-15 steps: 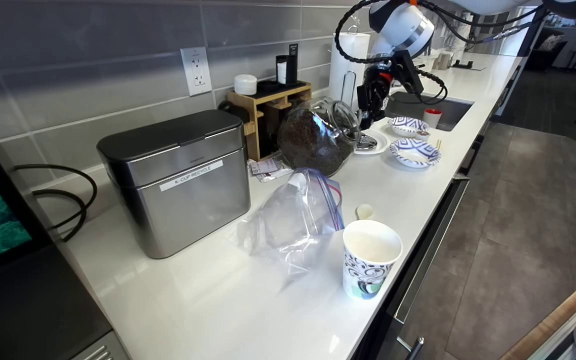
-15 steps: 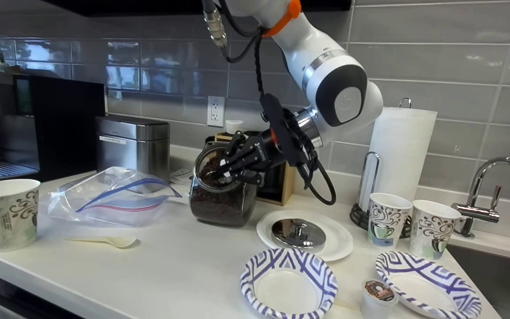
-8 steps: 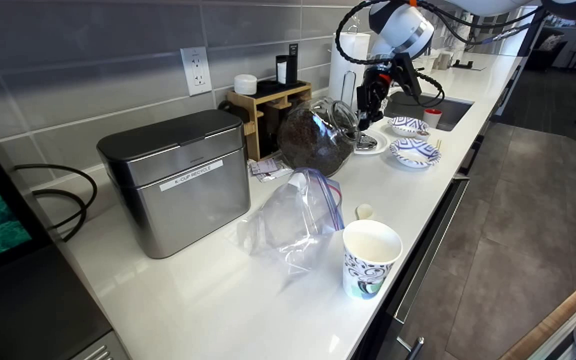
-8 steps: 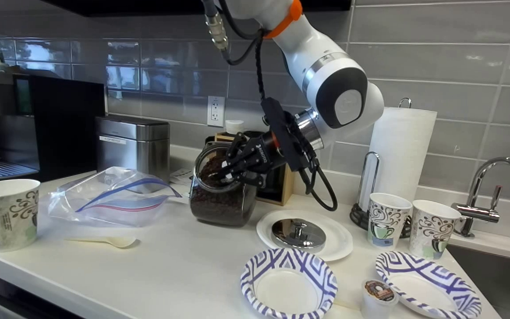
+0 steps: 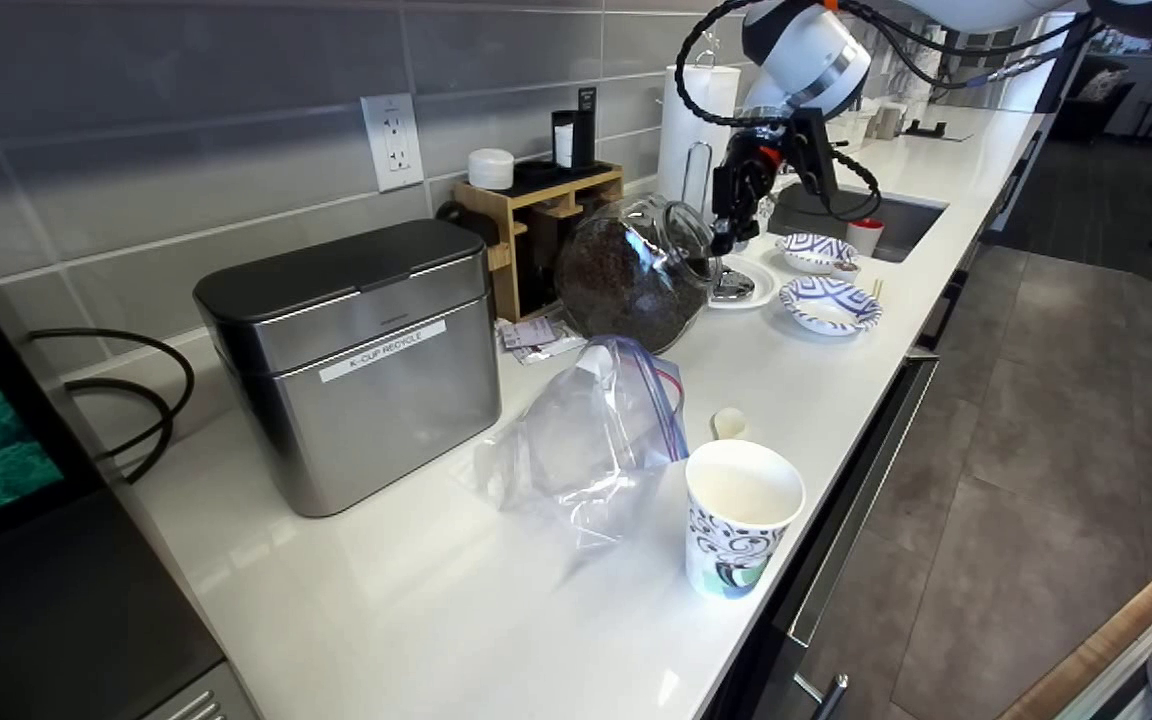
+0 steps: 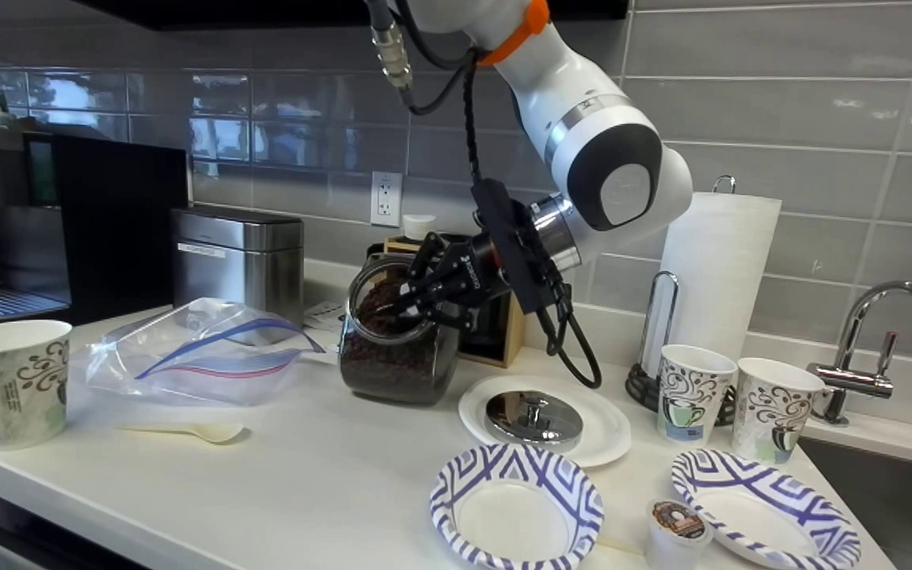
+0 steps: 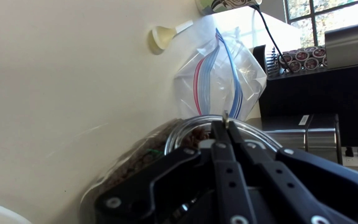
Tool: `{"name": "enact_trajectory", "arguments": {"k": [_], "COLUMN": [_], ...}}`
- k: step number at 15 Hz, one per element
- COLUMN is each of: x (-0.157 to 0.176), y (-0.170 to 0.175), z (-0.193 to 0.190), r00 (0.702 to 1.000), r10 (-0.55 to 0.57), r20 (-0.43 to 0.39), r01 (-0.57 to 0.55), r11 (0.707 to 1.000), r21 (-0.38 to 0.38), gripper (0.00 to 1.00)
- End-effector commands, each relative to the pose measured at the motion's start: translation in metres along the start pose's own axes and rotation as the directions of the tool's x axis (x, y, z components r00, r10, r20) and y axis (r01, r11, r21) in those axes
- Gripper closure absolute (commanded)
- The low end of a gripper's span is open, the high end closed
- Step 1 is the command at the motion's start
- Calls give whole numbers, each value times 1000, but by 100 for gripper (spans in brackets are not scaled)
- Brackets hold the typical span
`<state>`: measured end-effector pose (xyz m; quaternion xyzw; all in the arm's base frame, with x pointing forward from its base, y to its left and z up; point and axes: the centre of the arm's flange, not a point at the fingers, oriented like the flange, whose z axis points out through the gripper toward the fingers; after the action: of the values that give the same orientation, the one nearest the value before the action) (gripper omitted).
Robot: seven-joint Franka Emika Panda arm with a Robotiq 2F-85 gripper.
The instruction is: Use the spoon to put some of the contents of the jar in the plate
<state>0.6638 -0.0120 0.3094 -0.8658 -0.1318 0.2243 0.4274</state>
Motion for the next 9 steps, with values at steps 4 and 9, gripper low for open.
{"name": "enact_trajectory", "arguments": {"k": [4,9], "x": [-3,-7], "y": [0,3], "z": [5,6], "r00": [995,990], "r10": [-95,-133], "r20": [-30,-39], "r01": [96,135], "r11": [994,988], "r21": [55,72], "gripper": [99,99]}}
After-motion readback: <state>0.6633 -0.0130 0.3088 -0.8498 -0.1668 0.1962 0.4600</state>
